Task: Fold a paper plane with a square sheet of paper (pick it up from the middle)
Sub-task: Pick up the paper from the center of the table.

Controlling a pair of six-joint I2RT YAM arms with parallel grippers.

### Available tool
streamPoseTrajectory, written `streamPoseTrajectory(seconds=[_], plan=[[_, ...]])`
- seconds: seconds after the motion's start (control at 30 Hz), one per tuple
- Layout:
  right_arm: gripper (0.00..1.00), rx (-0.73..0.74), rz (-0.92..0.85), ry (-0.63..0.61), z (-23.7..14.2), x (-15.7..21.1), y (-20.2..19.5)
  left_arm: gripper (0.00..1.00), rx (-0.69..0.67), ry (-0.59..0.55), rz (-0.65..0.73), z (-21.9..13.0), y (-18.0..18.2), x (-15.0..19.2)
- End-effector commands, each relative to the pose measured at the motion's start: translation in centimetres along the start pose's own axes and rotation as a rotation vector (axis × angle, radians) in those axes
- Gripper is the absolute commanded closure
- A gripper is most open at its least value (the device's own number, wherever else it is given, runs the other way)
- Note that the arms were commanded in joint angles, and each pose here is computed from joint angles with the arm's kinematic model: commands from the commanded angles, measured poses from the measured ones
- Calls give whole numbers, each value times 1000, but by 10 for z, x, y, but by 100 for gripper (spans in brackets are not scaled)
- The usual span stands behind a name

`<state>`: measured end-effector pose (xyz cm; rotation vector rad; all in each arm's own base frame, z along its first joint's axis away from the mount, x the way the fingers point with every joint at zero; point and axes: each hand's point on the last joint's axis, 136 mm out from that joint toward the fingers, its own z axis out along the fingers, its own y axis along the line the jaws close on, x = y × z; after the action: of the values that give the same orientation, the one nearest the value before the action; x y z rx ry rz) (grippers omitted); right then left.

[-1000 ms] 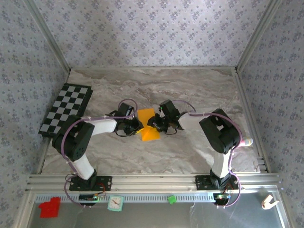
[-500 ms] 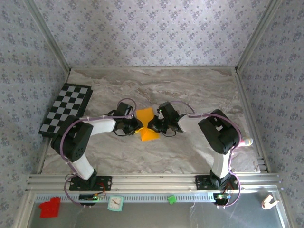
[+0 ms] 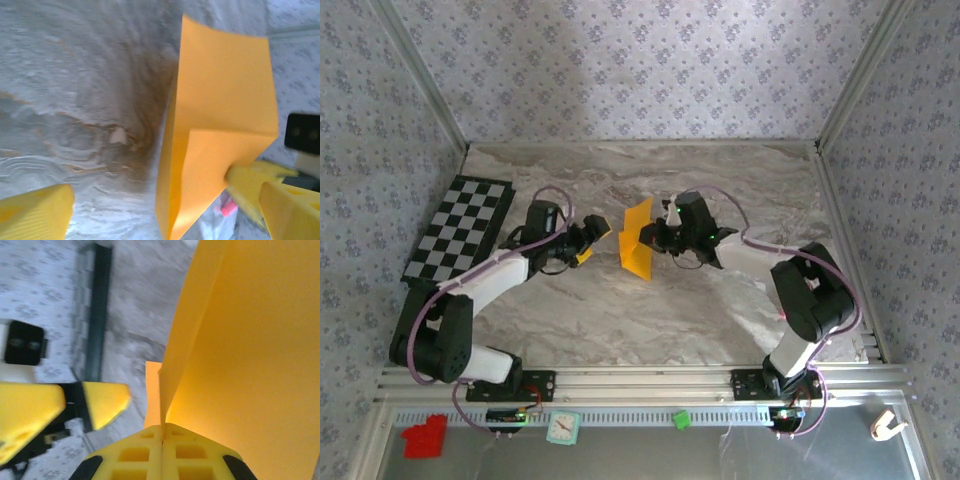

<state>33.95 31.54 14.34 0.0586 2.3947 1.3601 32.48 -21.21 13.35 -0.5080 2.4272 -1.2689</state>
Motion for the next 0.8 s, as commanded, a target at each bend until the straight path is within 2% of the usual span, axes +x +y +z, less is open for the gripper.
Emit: streamPoseTrajectory(seconds=[0.0, 0.1, 0.37, 0.43, 0.77], plan=[[97, -163, -86, -32, -18, -19, 50, 0, 224, 11, 40, -12, -53, -1], [97, -231, -104, -32, -26, -23, 68, 0, 309, 17, 55, -17, -76, 2], [96, -344, -85, -37, -36, -29, 92, 1, 421, 70, 107, -18, -110, 18], [95, -352, -80, -34, -37, -30, 93, 5, 443, 72, 124, -19, -116, 20], [93, -347, -42, -14, -34, -28, 83, 38, 435, 53, 154, -21, -115, 20]])
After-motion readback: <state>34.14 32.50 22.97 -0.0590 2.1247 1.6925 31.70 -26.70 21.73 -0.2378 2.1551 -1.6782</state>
